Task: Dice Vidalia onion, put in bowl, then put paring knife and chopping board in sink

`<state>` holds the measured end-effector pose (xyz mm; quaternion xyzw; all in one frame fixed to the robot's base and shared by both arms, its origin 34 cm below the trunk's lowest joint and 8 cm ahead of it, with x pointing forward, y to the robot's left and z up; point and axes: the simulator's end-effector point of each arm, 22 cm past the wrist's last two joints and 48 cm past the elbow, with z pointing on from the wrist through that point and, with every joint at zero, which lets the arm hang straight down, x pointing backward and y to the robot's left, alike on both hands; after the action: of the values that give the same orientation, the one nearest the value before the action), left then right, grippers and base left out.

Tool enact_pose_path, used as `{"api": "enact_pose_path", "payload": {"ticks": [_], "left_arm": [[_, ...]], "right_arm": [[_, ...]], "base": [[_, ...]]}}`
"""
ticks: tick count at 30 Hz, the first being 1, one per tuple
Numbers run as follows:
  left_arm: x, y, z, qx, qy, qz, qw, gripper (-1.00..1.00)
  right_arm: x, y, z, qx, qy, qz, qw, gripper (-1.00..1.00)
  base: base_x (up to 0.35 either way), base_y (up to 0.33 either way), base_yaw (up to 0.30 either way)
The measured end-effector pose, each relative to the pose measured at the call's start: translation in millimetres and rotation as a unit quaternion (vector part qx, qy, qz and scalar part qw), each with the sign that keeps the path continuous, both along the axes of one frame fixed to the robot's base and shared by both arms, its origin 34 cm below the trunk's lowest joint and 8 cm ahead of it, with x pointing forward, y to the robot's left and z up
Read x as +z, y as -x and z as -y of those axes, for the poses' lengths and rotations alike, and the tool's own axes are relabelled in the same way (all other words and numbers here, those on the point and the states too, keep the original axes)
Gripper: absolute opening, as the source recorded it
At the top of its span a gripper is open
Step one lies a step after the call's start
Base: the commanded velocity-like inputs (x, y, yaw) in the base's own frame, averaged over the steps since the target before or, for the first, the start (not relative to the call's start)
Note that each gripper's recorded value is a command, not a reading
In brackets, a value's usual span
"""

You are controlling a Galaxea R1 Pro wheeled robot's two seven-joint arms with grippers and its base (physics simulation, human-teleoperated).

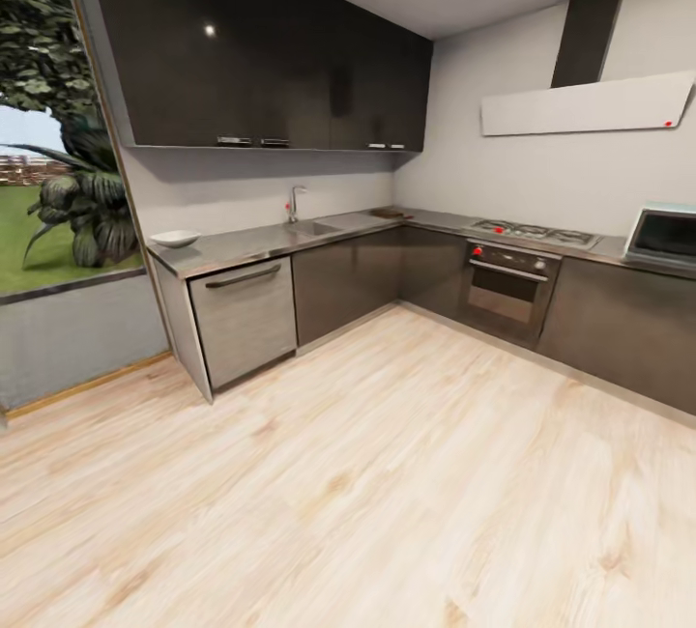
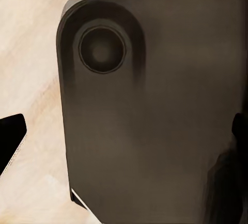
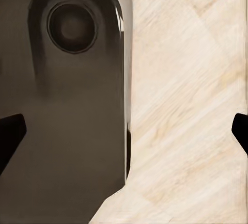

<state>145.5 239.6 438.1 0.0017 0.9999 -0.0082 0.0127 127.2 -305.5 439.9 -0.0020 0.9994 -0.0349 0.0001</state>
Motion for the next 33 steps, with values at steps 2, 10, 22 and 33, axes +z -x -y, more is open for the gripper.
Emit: {"api": "enact_pose_path", "payload": {"ticks": [2,10,22,33], "left_arm": [[0.1,-5.3,0.6,0.0,0.0,0.006,1.0,1.0],[0.2,-7.7,0.3,0.0,0.0,0.008,1.0,1.0],[0.1,-6.6,-5.1,0.001,-0.003,0.006,1.0,1.0],[0.1,-5.8,-6.3,0.0,-0.004,0.006,1.0,1.0]], "right_arm": [[0.0,-2.5,0.1,0.0,0.0,0.006,1.0,1.0],[0.3,-12.3,-1.3,0.002,-0.001,0.028,0.9996,1.0],[0.3,-13.9,-2.1,0.002,-0.001,0.032,0.9995,1.0],[0.3,-13.9,-2.2,0.002,-0.002,0.032,0.9995,1.0]], "base": [[0.33,0.0,0.232],[0.341,0.0,0.284],[0.342,0.0,0.235],[0.342,0.0,0.009]]}}
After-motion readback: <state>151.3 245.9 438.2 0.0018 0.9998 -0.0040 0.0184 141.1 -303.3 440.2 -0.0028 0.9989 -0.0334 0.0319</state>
